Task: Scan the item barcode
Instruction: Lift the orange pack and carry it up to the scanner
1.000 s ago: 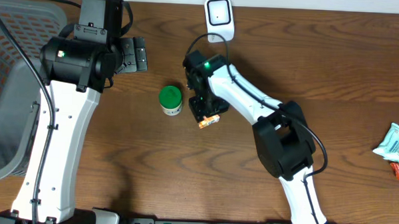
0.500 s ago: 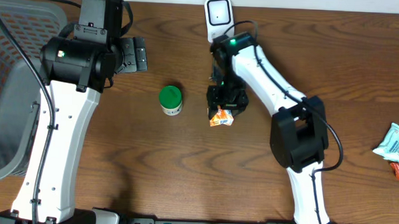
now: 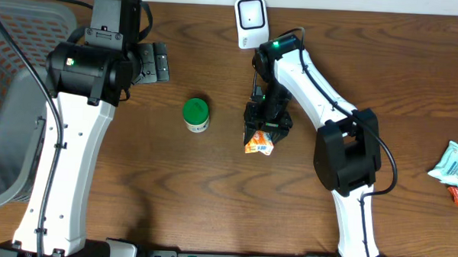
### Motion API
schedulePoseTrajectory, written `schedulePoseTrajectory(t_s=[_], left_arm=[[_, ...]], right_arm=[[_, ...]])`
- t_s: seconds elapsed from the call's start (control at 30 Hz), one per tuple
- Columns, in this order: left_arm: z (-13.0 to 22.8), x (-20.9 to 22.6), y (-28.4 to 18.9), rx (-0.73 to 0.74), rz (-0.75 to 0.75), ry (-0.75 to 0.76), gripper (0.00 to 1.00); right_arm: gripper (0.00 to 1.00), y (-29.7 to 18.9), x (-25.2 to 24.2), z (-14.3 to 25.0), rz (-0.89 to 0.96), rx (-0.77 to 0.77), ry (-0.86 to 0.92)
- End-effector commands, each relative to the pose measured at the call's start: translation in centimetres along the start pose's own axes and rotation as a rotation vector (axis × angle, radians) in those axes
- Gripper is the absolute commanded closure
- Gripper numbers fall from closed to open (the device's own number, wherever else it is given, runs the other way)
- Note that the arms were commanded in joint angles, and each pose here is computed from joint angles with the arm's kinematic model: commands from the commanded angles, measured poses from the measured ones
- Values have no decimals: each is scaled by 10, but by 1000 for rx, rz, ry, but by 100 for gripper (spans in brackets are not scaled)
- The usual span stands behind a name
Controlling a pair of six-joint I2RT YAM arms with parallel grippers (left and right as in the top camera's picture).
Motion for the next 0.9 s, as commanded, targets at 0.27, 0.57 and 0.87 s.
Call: schedulePoseTrajectory(t_s=[0.27, 0.57, 0.87], left_arm=[[-1, 4, 1, -1, -19, -1, 2], [-1, 4, 1, -1, -20, 0, 2], [-1, 4, 1, -1, -20, -1, 2]], right_arm=[[60, -14, 9, -58, -70, -237, -126], [60, -67, -3, -119, -85, -535, -163], [64, -168, -15, -174, -19, -964, -184]])
Point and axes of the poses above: each gripper's point midway between its finger pads, its own y axis out along the fingers, its own x axis along the line the jaws close on, z = x × y, the point moved 1 cm from there along -y, back along the fingers, and after that the axes turned 2 degrees about -y, right-handed, at the moved point
